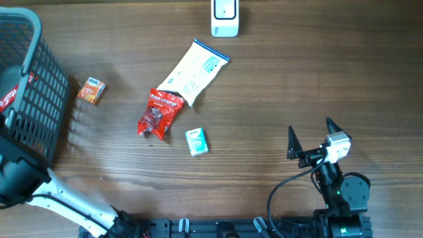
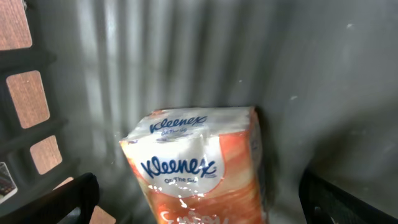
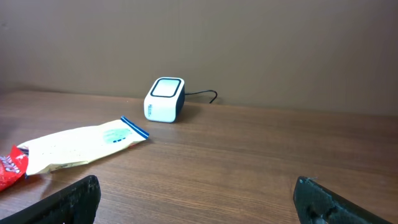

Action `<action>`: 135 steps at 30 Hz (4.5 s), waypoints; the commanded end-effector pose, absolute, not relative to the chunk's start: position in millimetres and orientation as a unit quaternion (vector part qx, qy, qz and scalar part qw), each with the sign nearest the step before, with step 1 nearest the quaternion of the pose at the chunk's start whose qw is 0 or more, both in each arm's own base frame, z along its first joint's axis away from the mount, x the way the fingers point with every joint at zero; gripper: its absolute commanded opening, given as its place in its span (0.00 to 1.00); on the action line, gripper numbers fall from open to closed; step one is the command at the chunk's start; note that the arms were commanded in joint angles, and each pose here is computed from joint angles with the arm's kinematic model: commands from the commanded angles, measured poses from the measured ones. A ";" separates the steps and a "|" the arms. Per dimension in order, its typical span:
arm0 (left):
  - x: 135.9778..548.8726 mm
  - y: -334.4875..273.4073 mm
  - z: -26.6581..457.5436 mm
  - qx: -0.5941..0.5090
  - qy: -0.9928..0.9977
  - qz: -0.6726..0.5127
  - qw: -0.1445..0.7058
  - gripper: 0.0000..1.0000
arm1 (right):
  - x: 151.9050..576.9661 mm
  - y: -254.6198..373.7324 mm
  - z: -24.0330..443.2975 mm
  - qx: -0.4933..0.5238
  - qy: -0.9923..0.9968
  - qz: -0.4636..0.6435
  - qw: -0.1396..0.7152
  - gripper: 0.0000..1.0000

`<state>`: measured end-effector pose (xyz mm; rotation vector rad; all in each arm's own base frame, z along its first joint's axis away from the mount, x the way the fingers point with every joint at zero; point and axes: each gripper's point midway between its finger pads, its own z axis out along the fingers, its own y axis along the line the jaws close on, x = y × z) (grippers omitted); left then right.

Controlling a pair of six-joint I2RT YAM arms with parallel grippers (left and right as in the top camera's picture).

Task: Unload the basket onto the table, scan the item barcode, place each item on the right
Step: 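Return the left gripper into the basket and grasp the orange Kleenex pack, then lift the orange Kleenex pack out and drop it beside the green box, then lower the left gripper into the basket toward the red Nescafe stick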

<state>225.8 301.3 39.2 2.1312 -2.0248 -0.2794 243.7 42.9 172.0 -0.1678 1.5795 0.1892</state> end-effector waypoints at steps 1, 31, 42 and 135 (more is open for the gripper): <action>225.3 301.8 31.6 0.724 -0.677 -0.094 0.096 0.92 | 244.4 40.2 172.1 -0.074 0.708 0.075 0.698 1.00; 231.5 297.2 29.6 0.727 -0.677 -0.071 0.094 0.21 | 244.4 40.2 172.1 -0.074 0.708 0.075 0.698 1.00; 241.5 308.5 70.9 0.728 -0.678 -0.069 0.076 0.07 | 244.4 40.2 172.1 -0.074 0.708 0.075 0.698 1.00; 399.0 34.3 347.6 0.350 -0.885 0.111 -0.286 1.00 | 244.4 40.2 172.1 -0.074 0.708 0.075 0.698 1.00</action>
